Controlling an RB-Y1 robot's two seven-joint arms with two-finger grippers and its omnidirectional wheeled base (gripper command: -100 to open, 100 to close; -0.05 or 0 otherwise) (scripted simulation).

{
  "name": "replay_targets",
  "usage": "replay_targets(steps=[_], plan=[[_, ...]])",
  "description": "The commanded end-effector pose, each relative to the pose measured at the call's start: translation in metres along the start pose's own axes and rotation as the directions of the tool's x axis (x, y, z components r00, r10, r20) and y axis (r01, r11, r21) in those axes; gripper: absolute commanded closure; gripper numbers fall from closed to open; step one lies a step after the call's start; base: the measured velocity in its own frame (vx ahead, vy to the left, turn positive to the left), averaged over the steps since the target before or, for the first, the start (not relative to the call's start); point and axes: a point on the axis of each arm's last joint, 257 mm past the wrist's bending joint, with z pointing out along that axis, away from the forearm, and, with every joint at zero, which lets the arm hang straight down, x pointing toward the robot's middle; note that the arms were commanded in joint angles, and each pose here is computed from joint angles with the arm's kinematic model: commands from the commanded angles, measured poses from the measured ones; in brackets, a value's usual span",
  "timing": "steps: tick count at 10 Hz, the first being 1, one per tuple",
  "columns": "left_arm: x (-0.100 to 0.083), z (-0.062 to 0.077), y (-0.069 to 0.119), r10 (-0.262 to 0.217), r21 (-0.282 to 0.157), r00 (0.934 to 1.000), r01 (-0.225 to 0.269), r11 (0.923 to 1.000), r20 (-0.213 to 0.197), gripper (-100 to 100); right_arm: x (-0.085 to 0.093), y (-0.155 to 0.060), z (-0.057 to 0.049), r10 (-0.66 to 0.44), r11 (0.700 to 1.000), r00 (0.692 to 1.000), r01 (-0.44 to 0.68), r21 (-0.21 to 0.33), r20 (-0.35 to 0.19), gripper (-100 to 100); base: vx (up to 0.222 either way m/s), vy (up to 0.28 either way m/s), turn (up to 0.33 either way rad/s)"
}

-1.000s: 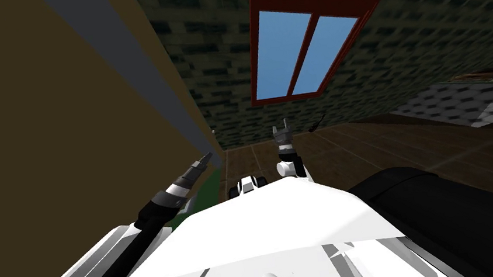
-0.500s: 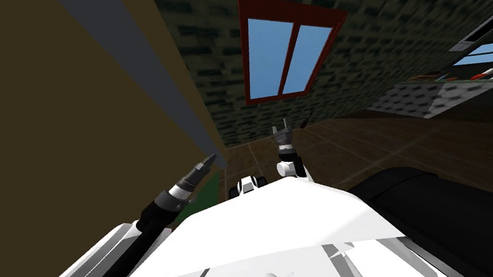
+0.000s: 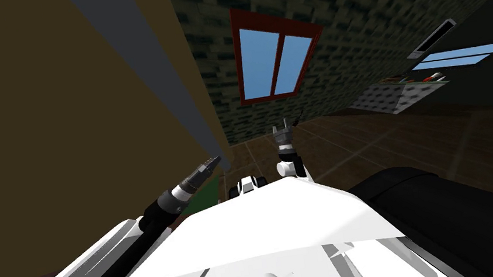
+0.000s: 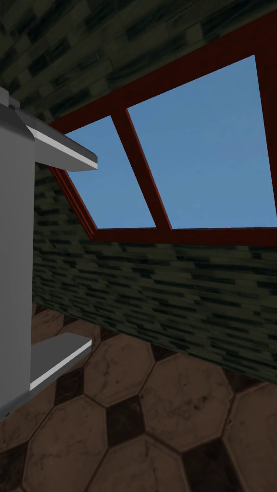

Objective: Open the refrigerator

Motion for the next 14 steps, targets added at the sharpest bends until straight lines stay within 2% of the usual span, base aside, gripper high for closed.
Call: replay_targets(steps=[1, 3, 6, 9, 11, 12, 14], plan=[[-0.018, 0.003, 0.015, 0.002, -0.038, 0.9999, -0.001, 0.9993, 0.014, -100, 0.000, 0.000, 0.000, 0.000, 1.000, 1.000, 0.000, 0.000, 0.000, 0, -0.072, -0.006, -0.090], [-0.039, 0.007, 0.034, 0.000, -0.079, 0.9995, 0.002, 0.9969, 0.031, -100, 0.000, 0.000, 0.000, 0.000, 1.000, 1.000, 0.000, 0.000, 0.000, 0, -0.090, 0.007, -0.172], [-0.081, 0.016, 0.054, 0.008, -0.126, 0.9971, 0.002, 0.9920, 0.076, -100, 0.000, 0.000, 0.000, 0.000, 1.000, 1.000, 0.000, 0.000, 0.000, 0, -0.147, -0.005, -0.233], [-0.128, 0.022, 0.069, 0.012, -0.170, 0.9909, 0.011, 0.9853, 0.134, -100, 0.000, 0.000, 0.000, 0.000, 1.000, 1.000, 0.000, 0.000, 0.000, 0, -0.153, -0.023, -0.200], [-0.124, 0.022, 0.072, 0.012, -0.175, 0.9914, 0.011, 0.9845, 0.130, -100, 0.000, 0.000, 0.000, 0.000, 1.000, 1.000, 0.000, 0.000, 0.000, 0, -0.064, -0.009, -0.040], [-0.125, 0.022, 0.073, 0.011, -0.177, 0.9913, 0.013, 0.9842, 0.132, 0, 0.000, 0.000, 0.000, 0.000, 1.000, 1.000, 0.000, 0.000, 0.000, 0, -0.008, -0.001, 0.002], [-0.125, 0.022, 0.073, 0.011, -0.177, 0.9913, 0.013, 0.9842, 0.131, 0, 0.000, 0.000, 0.000, 0.000, 1.000, 1.000, 0.000, 0.000, 0.000, 0, 0.000, 0.000, 0.000]])
